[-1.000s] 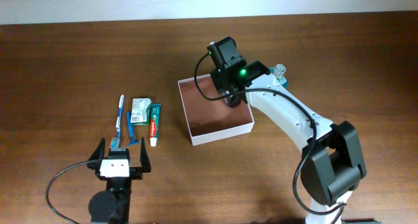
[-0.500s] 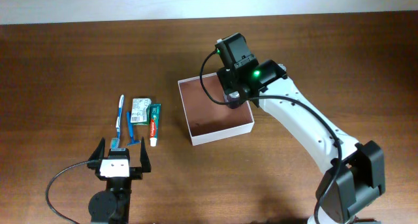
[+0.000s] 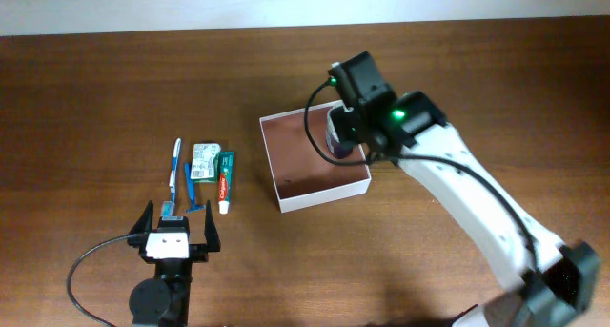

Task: Pack container
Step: 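Lower the soap bottle into the box's back corner and release, then move the right gripper to the teal mouthwash bottle and grasp it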

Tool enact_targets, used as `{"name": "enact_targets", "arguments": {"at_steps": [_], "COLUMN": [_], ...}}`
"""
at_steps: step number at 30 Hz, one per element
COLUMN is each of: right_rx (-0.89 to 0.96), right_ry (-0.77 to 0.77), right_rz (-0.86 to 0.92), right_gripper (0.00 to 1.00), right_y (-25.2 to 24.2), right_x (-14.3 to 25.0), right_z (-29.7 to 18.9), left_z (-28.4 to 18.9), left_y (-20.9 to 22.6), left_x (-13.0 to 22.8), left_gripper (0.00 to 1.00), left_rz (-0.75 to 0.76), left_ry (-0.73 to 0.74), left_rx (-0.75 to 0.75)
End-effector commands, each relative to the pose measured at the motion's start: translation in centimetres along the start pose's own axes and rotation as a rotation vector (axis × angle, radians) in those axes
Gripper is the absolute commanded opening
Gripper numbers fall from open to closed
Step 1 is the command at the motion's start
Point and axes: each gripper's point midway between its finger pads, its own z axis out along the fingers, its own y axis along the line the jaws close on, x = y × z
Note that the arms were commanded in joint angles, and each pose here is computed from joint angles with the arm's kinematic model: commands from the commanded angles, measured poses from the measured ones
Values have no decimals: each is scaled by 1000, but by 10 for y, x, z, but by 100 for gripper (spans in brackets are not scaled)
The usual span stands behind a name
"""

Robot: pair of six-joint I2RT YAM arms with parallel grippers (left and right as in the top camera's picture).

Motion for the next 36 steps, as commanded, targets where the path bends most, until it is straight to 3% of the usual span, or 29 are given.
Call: {"name": "enact_targets", "arguments": {"at_steps": [1,3,5,9,15,16,19,22,28,36], "right_rx": [-60,-56,-57,-42,-26,-33,-23,-1,38,33], "right_ry": [17,59,107,122,93,84,58,37,-17,-23], "right_rz": [27,20,11,14,165,165,125,111,159,59], "right_gripper": [52,50,31,4,4,7,42,56,60,64], "right_y": [5,4,4,-1,-44,-50,-70,-88,-116,-120], "right_x": [9,19,31,34,24,22,16,12,1,-3], "right_z": [-17,-17,-17,-17,-11,-10,-8,-6,-2,9], "left_z": [0,0,0,0,0,0,0,0,0,0], "left_y": [-1,-1,-1,-1,-1,-1,-1,-1,-1,-1], "left_x": [2,2,2,2,2,2,2,2,2,2], "left_gripper": [99,99,99,99,99,99,99,100,99,99], "left_rz": [12,12,12,12,12,12,12,12,12,12], "left_ry": [-3,-3,-3,-3,-3,-3,-3,-3,-3,-3], "left_rx": [5,5,5,5,5,5,5,5,5,5]}}
